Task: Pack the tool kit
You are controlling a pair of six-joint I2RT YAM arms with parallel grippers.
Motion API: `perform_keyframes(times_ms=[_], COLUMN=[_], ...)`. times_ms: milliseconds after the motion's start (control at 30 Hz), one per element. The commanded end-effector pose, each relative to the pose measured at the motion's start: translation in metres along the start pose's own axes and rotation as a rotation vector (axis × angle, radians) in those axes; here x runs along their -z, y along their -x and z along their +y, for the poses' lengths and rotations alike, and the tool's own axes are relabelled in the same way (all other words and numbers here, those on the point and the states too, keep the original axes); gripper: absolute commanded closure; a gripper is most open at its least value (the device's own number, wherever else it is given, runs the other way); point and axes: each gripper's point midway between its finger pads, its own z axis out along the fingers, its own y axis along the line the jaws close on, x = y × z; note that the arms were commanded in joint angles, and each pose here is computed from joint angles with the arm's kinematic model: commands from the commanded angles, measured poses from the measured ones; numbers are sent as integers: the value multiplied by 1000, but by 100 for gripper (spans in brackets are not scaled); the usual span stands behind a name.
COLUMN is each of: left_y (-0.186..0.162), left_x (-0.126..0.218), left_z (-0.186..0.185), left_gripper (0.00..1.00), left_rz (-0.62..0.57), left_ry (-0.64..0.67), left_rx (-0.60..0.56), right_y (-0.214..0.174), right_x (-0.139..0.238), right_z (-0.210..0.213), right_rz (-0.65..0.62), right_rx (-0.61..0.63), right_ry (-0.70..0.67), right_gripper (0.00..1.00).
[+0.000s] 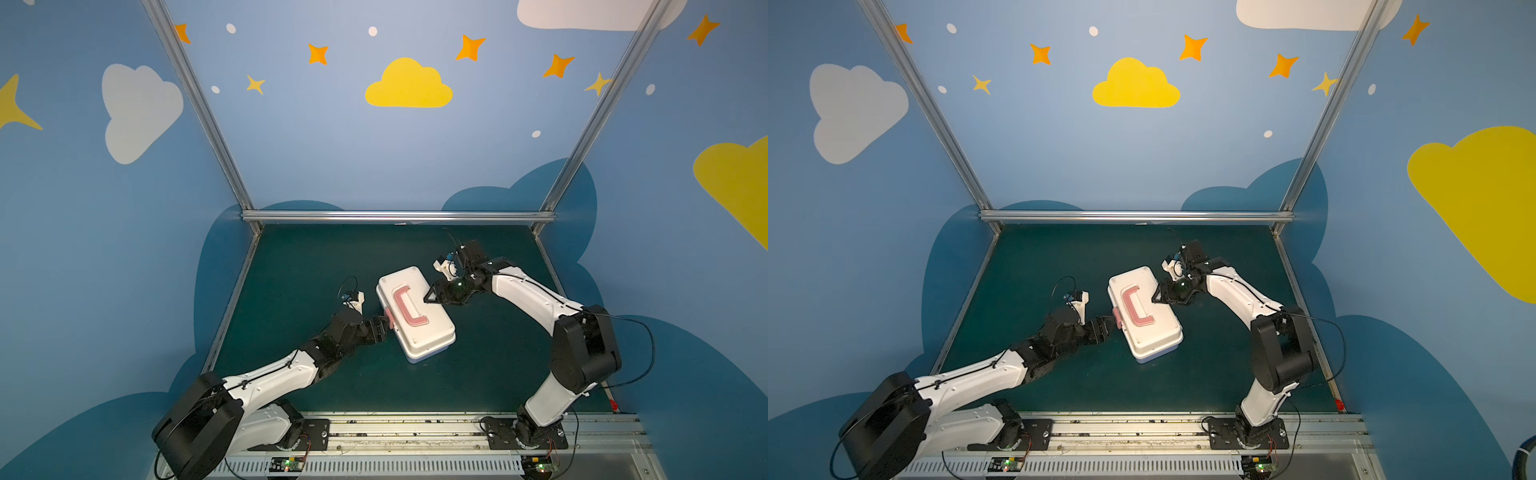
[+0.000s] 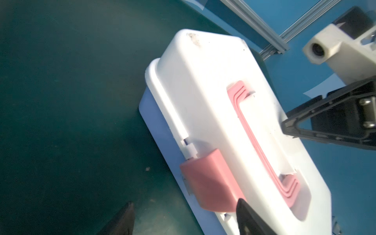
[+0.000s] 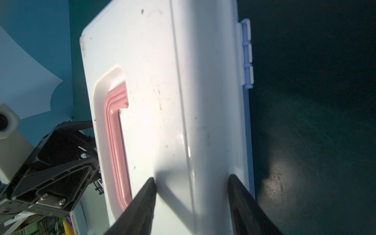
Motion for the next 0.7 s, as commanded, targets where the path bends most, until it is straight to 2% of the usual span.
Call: perform_keyframes(times_ms=[0, 100, 467, 667], left_y=[-6, -8, 6, 4], left_x=[-3, -8, 8, 14], left_z=[-8, -10, -16, -16], left_gripper=[32, 45, 46, 53], left_rz=[32, 45, -14, -17], left_ry=[-64, -91, -116, -133], left_rx=[40, 65, 92, 116], right_y=[-60, -63, -67, -66], right_x=[-40, -42, -43, -45], right_z=[0, -1, -3, -5], right_rz=[246, 255, 258, 261], right_rx=[-63, -68, -73, -76], right_ry=[20, 16, 5, 3], right_gripper=[45, 45, 46, 46])
